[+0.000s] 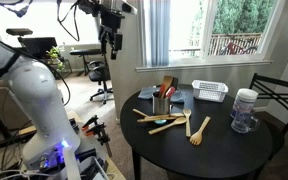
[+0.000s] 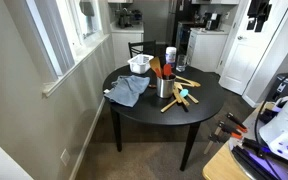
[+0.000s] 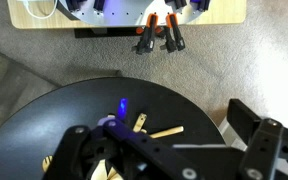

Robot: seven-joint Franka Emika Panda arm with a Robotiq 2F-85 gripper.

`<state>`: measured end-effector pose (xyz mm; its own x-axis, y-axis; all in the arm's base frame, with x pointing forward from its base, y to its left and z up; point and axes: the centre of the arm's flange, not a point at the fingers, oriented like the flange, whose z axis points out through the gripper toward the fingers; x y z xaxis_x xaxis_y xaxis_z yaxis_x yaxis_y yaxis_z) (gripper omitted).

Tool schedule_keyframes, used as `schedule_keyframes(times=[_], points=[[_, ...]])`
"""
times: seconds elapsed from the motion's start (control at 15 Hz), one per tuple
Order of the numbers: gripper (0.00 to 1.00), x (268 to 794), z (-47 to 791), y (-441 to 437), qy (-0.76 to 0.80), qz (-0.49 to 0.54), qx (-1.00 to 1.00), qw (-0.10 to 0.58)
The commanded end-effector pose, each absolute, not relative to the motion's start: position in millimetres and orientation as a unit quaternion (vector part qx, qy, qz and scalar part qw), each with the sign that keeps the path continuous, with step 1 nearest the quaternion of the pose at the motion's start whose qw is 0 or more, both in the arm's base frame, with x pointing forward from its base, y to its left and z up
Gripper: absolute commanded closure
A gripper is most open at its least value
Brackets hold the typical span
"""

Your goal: Put the spoon into the bucket

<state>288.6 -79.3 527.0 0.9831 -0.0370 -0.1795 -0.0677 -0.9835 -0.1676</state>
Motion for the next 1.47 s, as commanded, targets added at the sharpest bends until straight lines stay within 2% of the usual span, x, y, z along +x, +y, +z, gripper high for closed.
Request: schedule_keyframes(times=[0.0,0.33,0.67,1.07,1.4], points=[[0.00,289,527,-79,0.026,0.088,-0.992,0.087],[0.00,289,527,-79,0.026,0.088,-0.992,0.087],[0.00,310,503,-107,0.042,0.085,-0.991,0.097],[0.00,349,441,-160,0.037,0.073,-0.986,0.144],[0.00,377,388,-179,-0.025,0.066,-0.983,0.167]])
